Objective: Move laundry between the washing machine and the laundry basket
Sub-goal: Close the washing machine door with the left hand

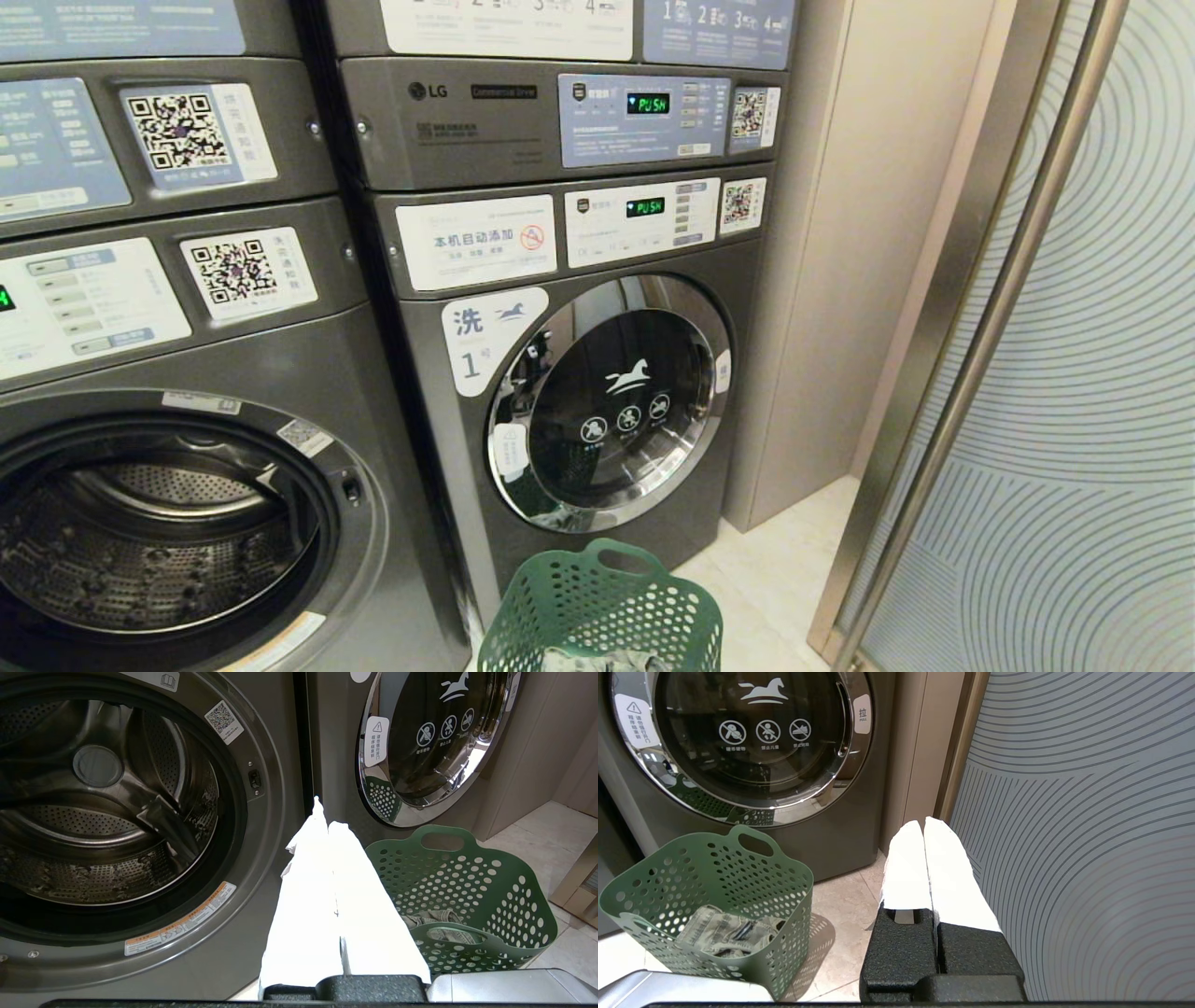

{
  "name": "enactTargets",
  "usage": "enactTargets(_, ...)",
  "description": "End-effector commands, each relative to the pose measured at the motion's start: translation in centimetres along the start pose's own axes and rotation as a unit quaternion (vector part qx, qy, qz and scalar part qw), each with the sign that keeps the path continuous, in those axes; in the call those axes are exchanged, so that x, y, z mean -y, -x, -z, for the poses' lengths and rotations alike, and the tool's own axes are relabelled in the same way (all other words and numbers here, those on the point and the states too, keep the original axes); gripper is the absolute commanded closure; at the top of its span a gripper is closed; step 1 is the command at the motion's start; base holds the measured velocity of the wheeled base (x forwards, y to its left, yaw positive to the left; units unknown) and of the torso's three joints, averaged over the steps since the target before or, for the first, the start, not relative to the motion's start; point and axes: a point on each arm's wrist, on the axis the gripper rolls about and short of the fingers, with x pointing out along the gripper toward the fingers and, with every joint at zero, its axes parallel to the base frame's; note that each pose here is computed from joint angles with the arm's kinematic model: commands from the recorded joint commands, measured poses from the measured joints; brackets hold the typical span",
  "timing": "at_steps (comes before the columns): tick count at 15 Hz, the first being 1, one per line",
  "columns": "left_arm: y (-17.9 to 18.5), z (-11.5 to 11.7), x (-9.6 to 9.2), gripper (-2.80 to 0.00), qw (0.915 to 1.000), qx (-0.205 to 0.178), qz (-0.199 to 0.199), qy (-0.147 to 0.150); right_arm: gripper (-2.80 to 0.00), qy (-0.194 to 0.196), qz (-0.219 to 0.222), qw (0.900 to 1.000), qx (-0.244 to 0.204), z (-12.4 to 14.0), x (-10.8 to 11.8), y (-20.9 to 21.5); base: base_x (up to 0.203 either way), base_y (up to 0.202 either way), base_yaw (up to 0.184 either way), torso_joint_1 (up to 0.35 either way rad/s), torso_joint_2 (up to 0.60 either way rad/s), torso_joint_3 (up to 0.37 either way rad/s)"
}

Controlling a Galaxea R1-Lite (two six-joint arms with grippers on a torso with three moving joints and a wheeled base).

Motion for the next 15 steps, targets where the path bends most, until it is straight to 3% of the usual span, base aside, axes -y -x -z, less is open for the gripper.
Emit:
enactTargets(1, 0.00, 0.00, 0.00, 0.00, 1.0000, 0.000, -0.001, 0.000, 0.00, 0.000, -0.001, 1.000, 0.000, -0.01, 0.00, -0.01, 0.000, 0.000, 0.000, 0.000, 0.00, 0.000)
enactTargets(5, 0.00, 0.00, 0.01, 0.00, 1.0000, 0.000, 0.001, 0.001, 0.00, 0.000, 0.000, 1.000, 0.000, -0.01, 0.00, -0.01, 0.001, -0.001, 0.025, -0.001, 0.00, 0.001)
enactTargets(9, 0.01, 0.01, 0.01, 0.00, 1.0000, 0.001, 0.001, 0.003, 0.00, 0.000, 0.001, 1.000, 0.000, -0.01, 0.01, -0.01, 0.002, -0.007, 0.170, 0.001, 0.00, 0.005)
enactTargets(15, 0.01, -0.01, -0.02, 0.00, 0.9996, 0.001, -0.004, 0.030, 0.00, -0.002, 0.001, 1.000, 0.000, -0.01, 0.01, -0.01, 0.001, -0.008, 0.175, 0.002, 0.00, 0.001)
